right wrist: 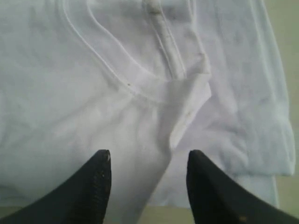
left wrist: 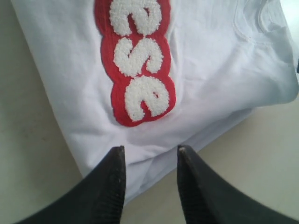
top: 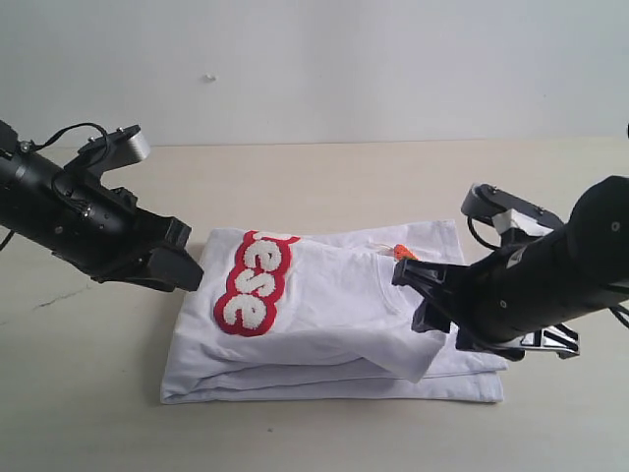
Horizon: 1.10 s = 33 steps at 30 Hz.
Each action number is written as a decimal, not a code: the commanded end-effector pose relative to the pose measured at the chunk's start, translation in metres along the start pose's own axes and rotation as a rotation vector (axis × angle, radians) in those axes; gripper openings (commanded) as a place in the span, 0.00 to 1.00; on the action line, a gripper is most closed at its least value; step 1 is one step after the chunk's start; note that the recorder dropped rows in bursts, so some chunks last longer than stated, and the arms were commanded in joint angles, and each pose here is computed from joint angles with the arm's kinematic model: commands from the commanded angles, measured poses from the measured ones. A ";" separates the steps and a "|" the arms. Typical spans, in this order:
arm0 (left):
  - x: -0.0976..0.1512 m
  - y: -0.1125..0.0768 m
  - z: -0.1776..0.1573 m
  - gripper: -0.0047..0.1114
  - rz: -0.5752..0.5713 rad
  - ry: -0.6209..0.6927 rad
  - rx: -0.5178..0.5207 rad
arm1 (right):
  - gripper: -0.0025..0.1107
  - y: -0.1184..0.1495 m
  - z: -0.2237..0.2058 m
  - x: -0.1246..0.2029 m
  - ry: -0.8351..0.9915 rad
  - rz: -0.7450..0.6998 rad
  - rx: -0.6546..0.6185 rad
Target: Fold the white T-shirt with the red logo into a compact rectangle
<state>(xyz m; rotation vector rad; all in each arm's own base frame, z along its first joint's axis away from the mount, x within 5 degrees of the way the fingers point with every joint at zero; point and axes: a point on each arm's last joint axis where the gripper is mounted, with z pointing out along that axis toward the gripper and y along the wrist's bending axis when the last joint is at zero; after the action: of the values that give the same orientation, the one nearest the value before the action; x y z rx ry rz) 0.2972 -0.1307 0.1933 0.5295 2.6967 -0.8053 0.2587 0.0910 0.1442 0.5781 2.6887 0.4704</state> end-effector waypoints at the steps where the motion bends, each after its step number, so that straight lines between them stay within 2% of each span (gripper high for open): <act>1: -0.001 0.000 -0.003 0.37 -0.005 -0.022 -0.001 | 0.46 -0.008 0.008 0.004 0.003 0.055 0.019; 4: -0.001 -0.001 -0.003 0.37 -0.008 -0.023 0.003 | 0.46 -0.012 0.011 0.006 -0.008 0.114 0.019; 14: -0.002 -0.002 -0.003 0.37 -0.009 -0.028 0.019 | 0.45 -0.015 0.023 0.002 -0.053 0.165 0.028; 27: -0.002 -0.002 -0.001 0.37 0.003 -0.029 0.023 | 0.42 0.000 0.031 -0.011 -0.059 0.100 0.007; 29: -0.002 -0.002 0.000 0.37 0.001 -0.028 0.026 | 0.38 0.000 0.031 -0.011 -0.059 0.100 0.007; 33: -0.002 -0.002 -0.001 0.37 0.001 -0.027 0.028 | 0.22 -0.003 0.037 -0.009 -0.039 0.102 0.024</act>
<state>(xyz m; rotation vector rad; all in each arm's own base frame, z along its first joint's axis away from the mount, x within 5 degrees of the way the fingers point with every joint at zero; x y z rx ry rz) 0.2977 -0.1326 0.1944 0.5367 2.6707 -0.8321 0.2788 0.0935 0.1176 0.7438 2.6226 0.4638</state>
